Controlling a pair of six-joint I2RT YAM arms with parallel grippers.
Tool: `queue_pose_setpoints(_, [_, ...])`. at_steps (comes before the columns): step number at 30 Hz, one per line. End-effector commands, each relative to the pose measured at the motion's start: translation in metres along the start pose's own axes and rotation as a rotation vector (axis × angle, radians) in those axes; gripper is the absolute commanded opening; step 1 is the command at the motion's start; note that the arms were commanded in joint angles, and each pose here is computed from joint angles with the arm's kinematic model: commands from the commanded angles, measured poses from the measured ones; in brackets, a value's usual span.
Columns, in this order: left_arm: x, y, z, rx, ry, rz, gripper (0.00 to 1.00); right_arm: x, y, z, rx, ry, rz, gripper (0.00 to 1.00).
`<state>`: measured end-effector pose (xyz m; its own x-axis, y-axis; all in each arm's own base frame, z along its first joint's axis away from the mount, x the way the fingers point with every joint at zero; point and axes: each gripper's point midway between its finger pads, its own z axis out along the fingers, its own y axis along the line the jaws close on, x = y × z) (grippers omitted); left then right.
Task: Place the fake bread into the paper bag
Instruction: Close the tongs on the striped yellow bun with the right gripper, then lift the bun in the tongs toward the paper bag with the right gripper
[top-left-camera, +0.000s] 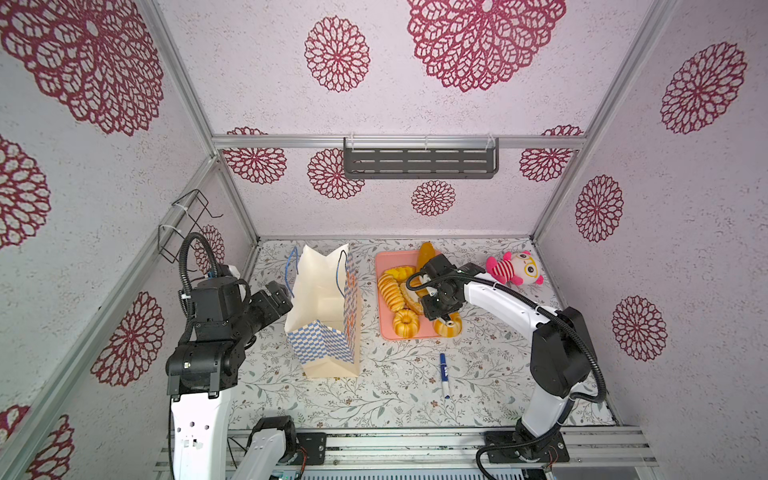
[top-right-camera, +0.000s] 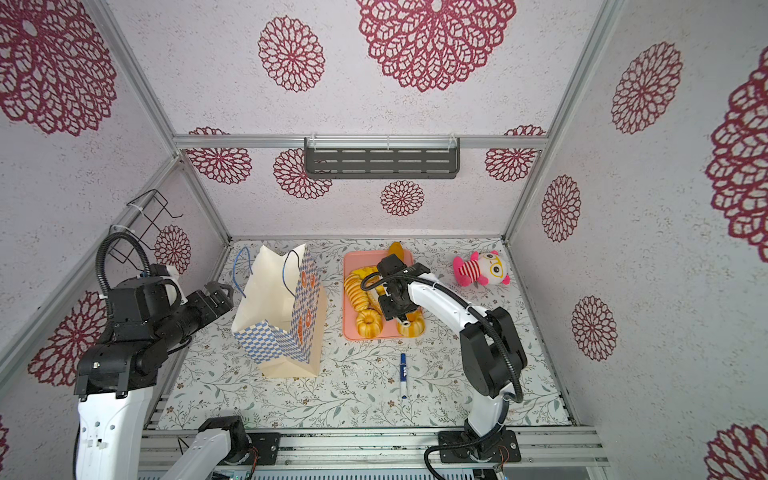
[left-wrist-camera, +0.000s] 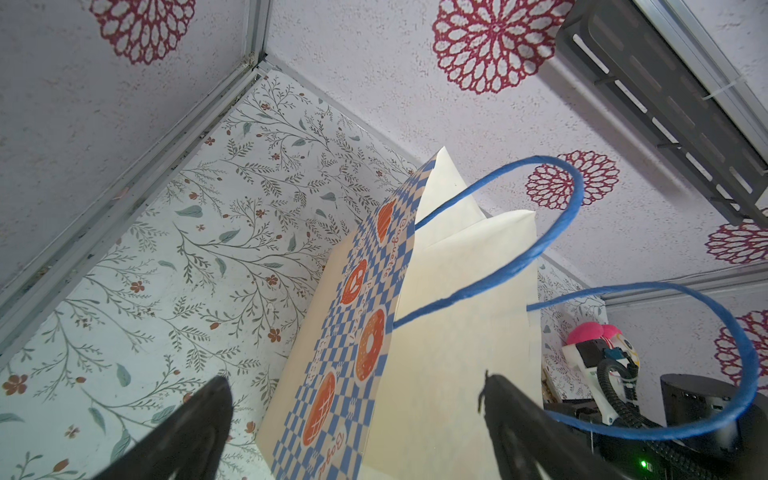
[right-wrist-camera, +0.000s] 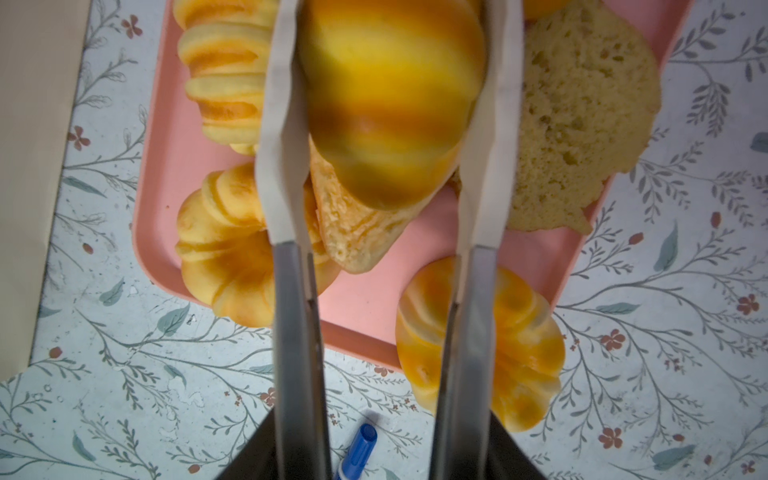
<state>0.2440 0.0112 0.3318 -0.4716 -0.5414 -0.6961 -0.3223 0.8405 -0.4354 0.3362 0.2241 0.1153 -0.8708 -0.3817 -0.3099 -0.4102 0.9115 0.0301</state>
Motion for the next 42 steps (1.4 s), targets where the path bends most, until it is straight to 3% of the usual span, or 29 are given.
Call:
queue_pose_setpoints(1, [-0.003,-0.003,0.001,0.02,-0.014,-0.001,0.97,-0.013,0.001,-0.021,0.0,-0.057,-0.007,0.46])
queue_pose_setpoints(11, [0.002,-0.007,0.012,0.033,0.039,0.007,0.97,-0.023,0.0,-0.064,-0.004,-0.152,0.013,0.37])
queue_pose_setpoints(20, [0.018,-0.002,0.026,0.02,0.108,0.011,0.97,-0.053,0.009,-0.143,-0.074,-0.333,0.034,0.32])
queue_pose_setpoints(28, [0.029,0.001,0.038,-0.002,0.138,0.024,0.97,-0.083,0.069,-0.226,-0.319,-0.526,-0.04,0.32])
queue_pose_setpoints(36, [0.035,-0.002,0.047,-0.031,0.154,0.064,0.98,-0.1,0.131,-0.294,-0.477,-0.672,-0.16,0.34])
queue_pose_setpoints(42, [0.038,-0.006,0.051,-0.037,0.152,0.081,0.98,-0.109,0.168,-0.317,-0.557,-0.71,-0.221,0.34])
